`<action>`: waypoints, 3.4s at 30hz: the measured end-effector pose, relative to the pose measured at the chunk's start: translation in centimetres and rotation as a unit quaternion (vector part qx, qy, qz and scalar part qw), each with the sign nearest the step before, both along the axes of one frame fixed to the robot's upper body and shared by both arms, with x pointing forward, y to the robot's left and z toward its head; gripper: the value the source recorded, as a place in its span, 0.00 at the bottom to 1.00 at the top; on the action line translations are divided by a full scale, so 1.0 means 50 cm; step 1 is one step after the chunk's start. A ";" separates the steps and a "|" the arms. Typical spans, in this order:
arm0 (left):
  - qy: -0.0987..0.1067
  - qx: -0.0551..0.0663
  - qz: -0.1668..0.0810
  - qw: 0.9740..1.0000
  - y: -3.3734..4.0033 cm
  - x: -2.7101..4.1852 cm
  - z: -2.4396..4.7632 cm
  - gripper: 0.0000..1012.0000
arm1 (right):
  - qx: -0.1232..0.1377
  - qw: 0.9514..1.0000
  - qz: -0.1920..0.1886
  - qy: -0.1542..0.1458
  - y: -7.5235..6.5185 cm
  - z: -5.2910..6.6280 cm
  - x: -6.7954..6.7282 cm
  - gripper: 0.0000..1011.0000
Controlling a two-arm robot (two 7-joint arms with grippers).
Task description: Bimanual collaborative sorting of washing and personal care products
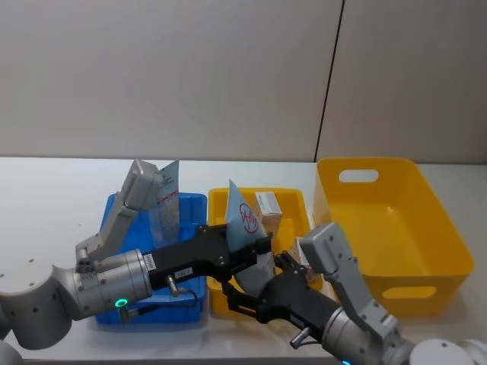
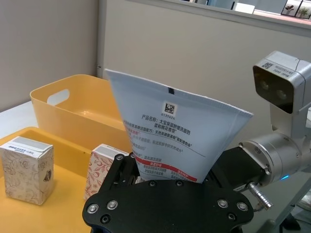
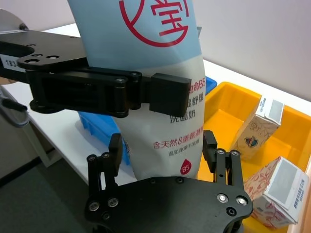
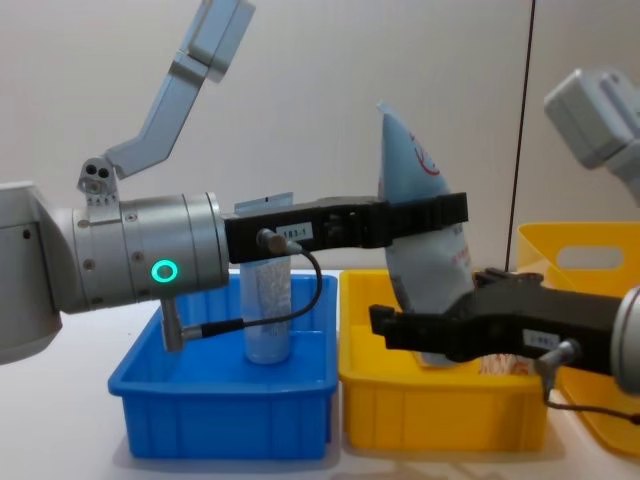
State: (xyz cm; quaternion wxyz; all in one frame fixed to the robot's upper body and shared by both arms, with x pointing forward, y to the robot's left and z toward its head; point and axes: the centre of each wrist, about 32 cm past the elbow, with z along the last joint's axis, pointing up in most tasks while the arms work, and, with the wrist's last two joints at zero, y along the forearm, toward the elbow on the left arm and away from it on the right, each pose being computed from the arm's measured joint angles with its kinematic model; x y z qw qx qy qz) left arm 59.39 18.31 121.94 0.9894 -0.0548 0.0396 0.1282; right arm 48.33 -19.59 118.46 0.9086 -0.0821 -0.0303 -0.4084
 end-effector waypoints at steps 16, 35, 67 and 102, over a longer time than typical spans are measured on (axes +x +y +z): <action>0.000 0.000 0.001 1.000 0.000 0.000 0.000 0.36 | -0.001 1.000 -0.012 -0.012 0.030 -0.011 0.010 0.64; 0.000 0.000 -0.001 1.000 -0.002 0.000 0.000 0.61 | 0.000 1.000 -0.019 -0.014 0.034 -0.011 0.011 0.63; 0.000 0.000 0.000 1.000 0.000 0.000 0.000 0.99 | 0.014 0.980 -0.184 -0.074 -0.042 0.021 0.021 0.62; 0.000 0.000 0.000 1.000 0.000 0.000 0.000 0.99 | -0.040 0.917 -0.395 -0.041 -0.122 0.046 0.079 0.62</action>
